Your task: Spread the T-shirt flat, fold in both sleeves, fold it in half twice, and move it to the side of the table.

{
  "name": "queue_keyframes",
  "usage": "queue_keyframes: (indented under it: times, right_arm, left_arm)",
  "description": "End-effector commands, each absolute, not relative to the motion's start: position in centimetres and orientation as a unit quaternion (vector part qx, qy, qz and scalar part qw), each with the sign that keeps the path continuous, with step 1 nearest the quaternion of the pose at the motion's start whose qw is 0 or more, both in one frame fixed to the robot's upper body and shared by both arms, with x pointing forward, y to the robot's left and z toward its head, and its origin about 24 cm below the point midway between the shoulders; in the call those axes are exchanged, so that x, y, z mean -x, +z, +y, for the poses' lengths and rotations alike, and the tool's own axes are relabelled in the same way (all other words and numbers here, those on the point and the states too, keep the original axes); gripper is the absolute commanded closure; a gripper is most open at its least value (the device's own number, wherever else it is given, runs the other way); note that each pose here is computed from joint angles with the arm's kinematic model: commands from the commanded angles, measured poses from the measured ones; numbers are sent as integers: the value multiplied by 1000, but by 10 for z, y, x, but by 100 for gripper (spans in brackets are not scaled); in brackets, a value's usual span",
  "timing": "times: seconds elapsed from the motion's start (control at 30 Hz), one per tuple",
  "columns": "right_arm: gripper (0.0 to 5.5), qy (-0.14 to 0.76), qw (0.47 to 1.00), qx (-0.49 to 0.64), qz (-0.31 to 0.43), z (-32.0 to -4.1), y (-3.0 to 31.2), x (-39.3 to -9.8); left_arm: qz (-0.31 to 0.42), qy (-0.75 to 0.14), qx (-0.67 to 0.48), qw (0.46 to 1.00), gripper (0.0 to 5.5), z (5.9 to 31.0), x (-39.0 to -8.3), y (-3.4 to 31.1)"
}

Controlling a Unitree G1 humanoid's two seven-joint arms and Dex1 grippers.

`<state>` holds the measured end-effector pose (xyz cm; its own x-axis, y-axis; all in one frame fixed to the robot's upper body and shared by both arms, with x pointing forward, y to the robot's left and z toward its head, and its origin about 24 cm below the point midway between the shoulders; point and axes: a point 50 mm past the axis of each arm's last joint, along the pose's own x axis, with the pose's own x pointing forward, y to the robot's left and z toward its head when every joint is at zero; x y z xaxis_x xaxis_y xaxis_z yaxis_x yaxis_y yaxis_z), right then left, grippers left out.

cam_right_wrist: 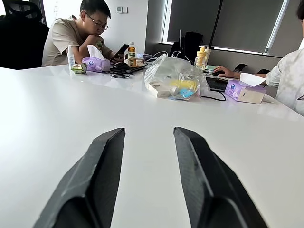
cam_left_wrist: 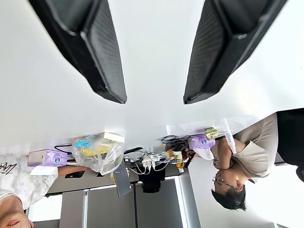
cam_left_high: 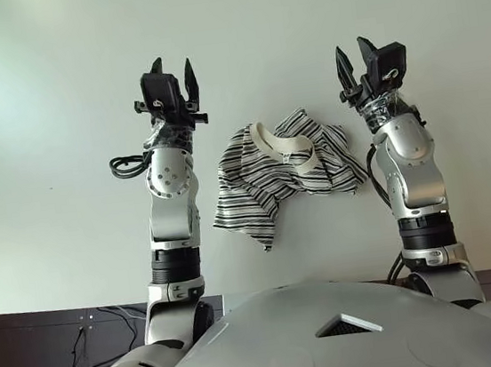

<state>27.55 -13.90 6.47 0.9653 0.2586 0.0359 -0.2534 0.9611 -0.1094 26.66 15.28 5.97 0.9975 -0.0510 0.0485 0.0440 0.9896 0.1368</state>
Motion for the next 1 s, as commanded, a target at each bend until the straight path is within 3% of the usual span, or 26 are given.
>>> queue_keyframes:
  times: [0.03,0.13,0.27,0.5,0.67,0.83,1.0]
  right_arm:
    - [362,135,990,44,-17,-143,67,-280]
    - [362,191,981,-8,26,-149,62,-267]
    - [362,308,946,-9,99,-168,57,-236]
    - [362,376,919,-32,111,-157,74,-210]
    - [362,384,915,-30,120,-162,77,-208]
    - [362,394,909,-16,132,-166,77,-209]
    - [362,406,902,-10,143,-166,75,-207]
  left_arm:
    - [-27,-21,-74,997,329,150,-270,59]
    - [8,-88,-104,991,329,149,-267,51]
    - [71,-218,-128,965,329,167,-258,46]
    - [111,-364,-63,923,329,172,-248,69]
    - [118,-490,-108,857,329,183,-284,79]
    - [208,-627,-119,741,329,188,-309,72]
    - [282,-623,-103,722,329,205,-328,70]
